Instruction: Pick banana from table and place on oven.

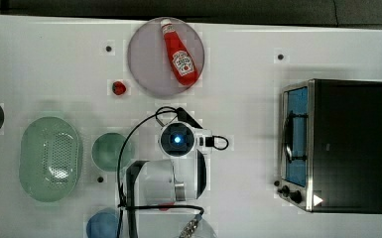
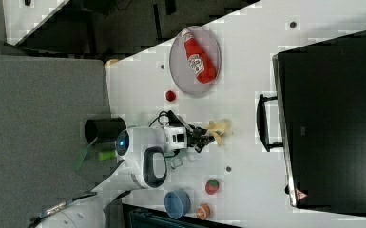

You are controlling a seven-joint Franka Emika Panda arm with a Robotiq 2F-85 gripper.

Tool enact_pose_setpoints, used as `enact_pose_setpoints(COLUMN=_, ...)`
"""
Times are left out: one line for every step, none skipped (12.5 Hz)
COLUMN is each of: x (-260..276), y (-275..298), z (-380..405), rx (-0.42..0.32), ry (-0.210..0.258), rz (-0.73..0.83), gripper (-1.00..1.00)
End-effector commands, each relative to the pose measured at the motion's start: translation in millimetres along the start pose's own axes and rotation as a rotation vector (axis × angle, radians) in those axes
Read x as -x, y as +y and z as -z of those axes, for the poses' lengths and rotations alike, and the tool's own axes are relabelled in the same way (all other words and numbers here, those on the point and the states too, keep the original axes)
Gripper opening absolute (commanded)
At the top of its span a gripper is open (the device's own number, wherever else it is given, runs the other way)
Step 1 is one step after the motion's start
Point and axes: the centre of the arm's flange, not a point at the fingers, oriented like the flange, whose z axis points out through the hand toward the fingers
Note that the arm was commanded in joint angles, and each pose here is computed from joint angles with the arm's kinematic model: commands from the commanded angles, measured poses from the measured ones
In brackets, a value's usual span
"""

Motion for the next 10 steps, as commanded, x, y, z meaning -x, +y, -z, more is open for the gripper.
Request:
enact_pose_setpoints(x=-11.5, y=-15.5, z=63.4, rx=-0.09, ry=0.076, rz=-0.032, gripper=-0.51)
enact_pose_setpoints(x=-14.7, y=-17.9, z=91.9, rx=-0.119, ry=0.106, rz=-0.033, gripper=-0.51)
enact_pose_setpoints(x=-17.3, y=-18.3, z=123.2, rx=-0.141, ry=0.131, rz=-0.036, gripper=-0.51)
enact_pose_setpoints(x=-19.0, y=-16.4, z=155.2, rx=-0.146, ry=0.144, rz=-0.041, gripper=-0.51)
enact_pose_setpoints(x=-19.4, y=-11.9, z=186.6, rx=-0.135, ry=0.142, rz=-0.049, gripper=-0.51)
enact_pose_setpoints(x=-19.9, y=-5.8, z=217.8, rx=-0.114, ry=0.131, rz=-0.059, gripper=-0.51)
enact_pose_setpoints(x=-21.0, y=2.1, z=249.8, rx=-0.091, ry=0.116, rz=-0.073, gripper=-0.51)
enact_pose_setpoints(x=-23.1, y=11.5, z=281.6, rx=-0.073, ry=0.101, rz=-0.091, gripper=-0.51)
enact_pose_setpoints(x=-26.4, y=23.8, z=311.4, rx=-0.055, ry=0.081, rz=-0.114, gripper=-0.51)
enact_pose_setpoints(x=-31.3, y=36.8, z=337.0, rx=-0.04, ry=0.062, rz=-0.139, gripper=-0.51)
